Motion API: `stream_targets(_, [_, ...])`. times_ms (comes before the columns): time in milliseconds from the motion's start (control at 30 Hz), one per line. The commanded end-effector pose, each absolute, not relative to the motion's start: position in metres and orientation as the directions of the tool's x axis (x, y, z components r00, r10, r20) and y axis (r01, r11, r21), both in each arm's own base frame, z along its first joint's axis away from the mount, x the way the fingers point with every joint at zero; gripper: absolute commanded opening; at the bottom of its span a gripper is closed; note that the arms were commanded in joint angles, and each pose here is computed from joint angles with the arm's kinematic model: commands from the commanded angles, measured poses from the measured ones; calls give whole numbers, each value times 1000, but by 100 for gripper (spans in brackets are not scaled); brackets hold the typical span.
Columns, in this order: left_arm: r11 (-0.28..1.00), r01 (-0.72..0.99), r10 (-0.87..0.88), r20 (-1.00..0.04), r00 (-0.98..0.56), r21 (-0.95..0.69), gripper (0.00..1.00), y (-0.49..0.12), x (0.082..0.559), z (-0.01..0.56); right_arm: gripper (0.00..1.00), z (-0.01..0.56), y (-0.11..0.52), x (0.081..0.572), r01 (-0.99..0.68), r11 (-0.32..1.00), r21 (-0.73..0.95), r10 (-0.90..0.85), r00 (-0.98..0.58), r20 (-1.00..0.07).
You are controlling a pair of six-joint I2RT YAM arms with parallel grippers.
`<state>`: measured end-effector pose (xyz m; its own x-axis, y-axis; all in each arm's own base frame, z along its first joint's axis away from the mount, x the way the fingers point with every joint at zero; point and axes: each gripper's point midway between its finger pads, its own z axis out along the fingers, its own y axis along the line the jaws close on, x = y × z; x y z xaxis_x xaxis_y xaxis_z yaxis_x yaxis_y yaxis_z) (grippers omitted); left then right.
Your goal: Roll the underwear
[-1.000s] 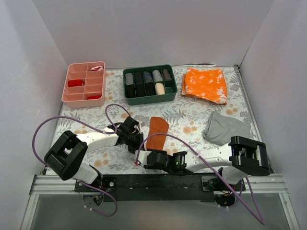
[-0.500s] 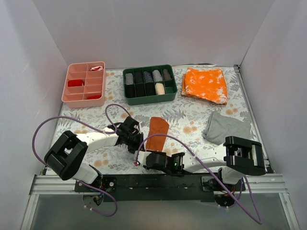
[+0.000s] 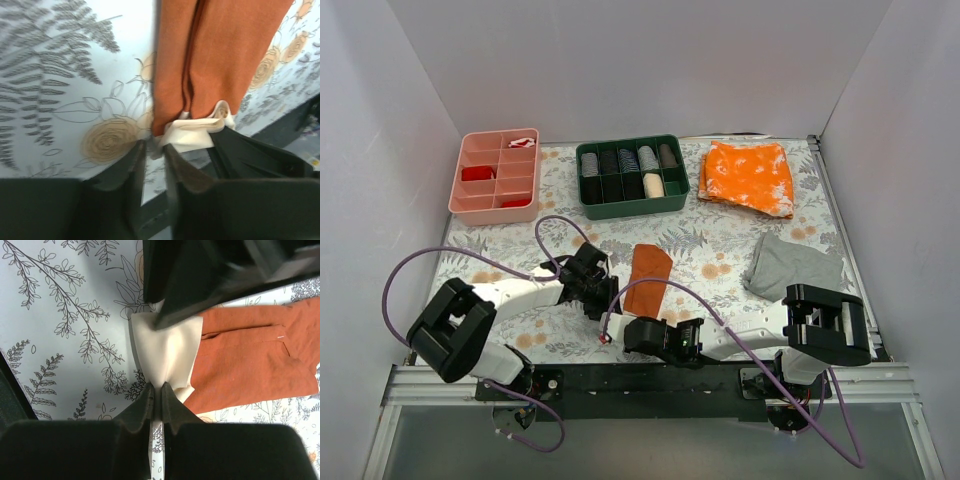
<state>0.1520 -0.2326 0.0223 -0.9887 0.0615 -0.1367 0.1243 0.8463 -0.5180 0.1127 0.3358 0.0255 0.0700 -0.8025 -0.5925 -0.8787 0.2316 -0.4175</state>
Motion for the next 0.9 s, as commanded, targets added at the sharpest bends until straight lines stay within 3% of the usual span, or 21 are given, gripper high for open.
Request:
stream_targets(0, [873,117,-19,-272,-962,-473,36,-221,176,44,3,3,322,97,-922,207,-327,-833,9,-553])
stream_targets(33, [873,104,-40,-285,-958,-476,45,-220,178,48,3,3,323,98,-925,215,-314,-828,-2,-561])
stream_targets(267, [856,94,-152,-422,-894,-508,63,-213,197,86,1,17,340,100,-946,282,-157,-746,-114,-656])
stream_targets(500, [836,76,-213,-451,-867,-543,65,-210,197,93,1,44,352,107,-951,304,48,-634,-240,-735])
stream_targets(867, [790,119,-239,-481,-844,-602,69,-215,195,99,1,59,349,124,-902,263,343,-536,-433,-725])
